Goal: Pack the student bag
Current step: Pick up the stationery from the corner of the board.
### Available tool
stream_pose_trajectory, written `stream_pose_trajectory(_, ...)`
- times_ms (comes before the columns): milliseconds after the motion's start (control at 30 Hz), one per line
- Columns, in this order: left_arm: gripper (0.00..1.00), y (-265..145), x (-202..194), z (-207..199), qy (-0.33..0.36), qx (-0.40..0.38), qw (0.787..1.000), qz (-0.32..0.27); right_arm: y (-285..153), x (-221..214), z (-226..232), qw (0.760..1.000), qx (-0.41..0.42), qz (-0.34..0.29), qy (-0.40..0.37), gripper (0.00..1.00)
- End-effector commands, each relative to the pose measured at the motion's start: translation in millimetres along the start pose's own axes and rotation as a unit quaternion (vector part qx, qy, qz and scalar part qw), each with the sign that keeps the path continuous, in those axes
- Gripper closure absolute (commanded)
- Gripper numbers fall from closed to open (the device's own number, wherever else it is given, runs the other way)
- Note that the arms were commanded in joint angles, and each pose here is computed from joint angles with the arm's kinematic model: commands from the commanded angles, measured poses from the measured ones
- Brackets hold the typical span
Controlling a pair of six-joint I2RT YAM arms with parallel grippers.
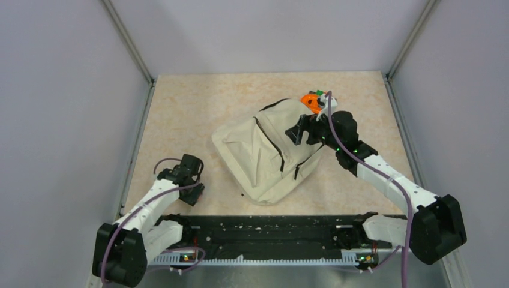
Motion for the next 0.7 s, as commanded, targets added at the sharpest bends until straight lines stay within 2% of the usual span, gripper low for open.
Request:
stream_pose_trajectory(0,0.67,2,-4,-11,0.001,-0.021,1.0,0.013,-1,13,-1,1.0,0.002,-0.026,-0.002,0.11)
stream_pose_trajectory(33,0.7,2,-7,-13,0.006,-0.022,1.0,0.02,-1,13,-1,1.0,0.002,-0.025,-0.002,0.11)
stream_pose_trajectory(300,0.8,7,-20,-31,0.046,-0.042,0.996,0.057,0,11,-1,1.0,0.001,-0.023,-0.001,0.12)
stream_pose_trajectory(433,1.0,7,-25,-42,0.084,-0.054,0.993,0.065,1,10,-2,1.0,0.0,-0.021,0.0,0.12)
stream_pose_trajectory(667,1.0,-4,-25,-58,0.121,-0.104,0.985,0.062,3,12,-2,1.0,0.0,-0.022,0.0,0.12)
Point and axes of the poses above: each gripper's point midway between its finger pads, its own y axis out along the fingers, its own z axis along the line the jaws close on, x = y × z, the point moved 2 cm from there along -y, back along the fingers, and after that the axes turned 13 degrees about -y, right-handed, at the moved point
